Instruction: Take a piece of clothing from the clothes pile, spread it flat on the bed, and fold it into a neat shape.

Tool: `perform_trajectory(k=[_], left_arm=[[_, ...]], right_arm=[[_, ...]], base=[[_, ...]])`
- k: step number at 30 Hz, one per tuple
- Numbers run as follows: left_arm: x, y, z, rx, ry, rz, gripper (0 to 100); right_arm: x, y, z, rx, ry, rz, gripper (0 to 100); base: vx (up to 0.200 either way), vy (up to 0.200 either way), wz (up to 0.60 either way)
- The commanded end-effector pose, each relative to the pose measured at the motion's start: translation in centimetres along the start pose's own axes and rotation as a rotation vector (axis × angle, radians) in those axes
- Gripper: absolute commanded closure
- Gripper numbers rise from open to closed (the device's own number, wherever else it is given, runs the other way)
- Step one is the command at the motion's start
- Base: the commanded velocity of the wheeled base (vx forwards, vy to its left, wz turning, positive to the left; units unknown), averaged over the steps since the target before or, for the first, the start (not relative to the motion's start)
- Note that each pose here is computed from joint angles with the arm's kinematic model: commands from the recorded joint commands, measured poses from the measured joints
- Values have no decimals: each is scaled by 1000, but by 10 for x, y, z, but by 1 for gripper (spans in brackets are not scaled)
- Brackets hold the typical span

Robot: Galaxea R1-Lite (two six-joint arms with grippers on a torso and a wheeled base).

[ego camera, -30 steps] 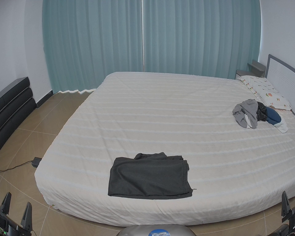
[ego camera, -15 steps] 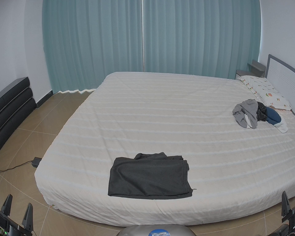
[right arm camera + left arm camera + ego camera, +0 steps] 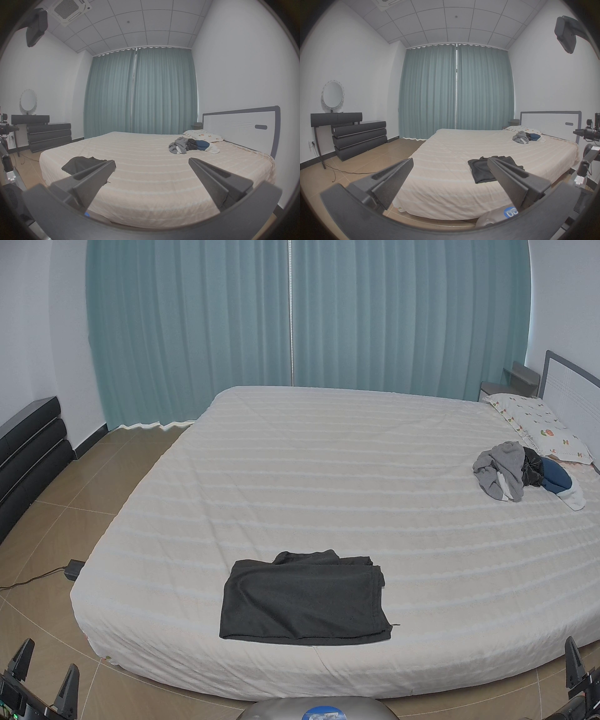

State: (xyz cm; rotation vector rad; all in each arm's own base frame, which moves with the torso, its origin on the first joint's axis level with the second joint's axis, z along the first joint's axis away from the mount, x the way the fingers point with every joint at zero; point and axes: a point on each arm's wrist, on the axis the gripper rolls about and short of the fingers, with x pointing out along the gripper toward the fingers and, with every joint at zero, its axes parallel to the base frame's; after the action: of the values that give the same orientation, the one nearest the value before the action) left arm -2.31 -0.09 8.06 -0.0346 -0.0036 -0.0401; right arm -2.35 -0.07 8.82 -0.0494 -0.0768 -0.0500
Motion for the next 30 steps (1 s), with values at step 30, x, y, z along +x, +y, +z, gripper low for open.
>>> perform_trajectory(k=[30], left_arm=[[0,1,-4,13,0,43,0]], right_arm=[[0,1,-12,61,87,34,0]], base=[[0,0,0]])
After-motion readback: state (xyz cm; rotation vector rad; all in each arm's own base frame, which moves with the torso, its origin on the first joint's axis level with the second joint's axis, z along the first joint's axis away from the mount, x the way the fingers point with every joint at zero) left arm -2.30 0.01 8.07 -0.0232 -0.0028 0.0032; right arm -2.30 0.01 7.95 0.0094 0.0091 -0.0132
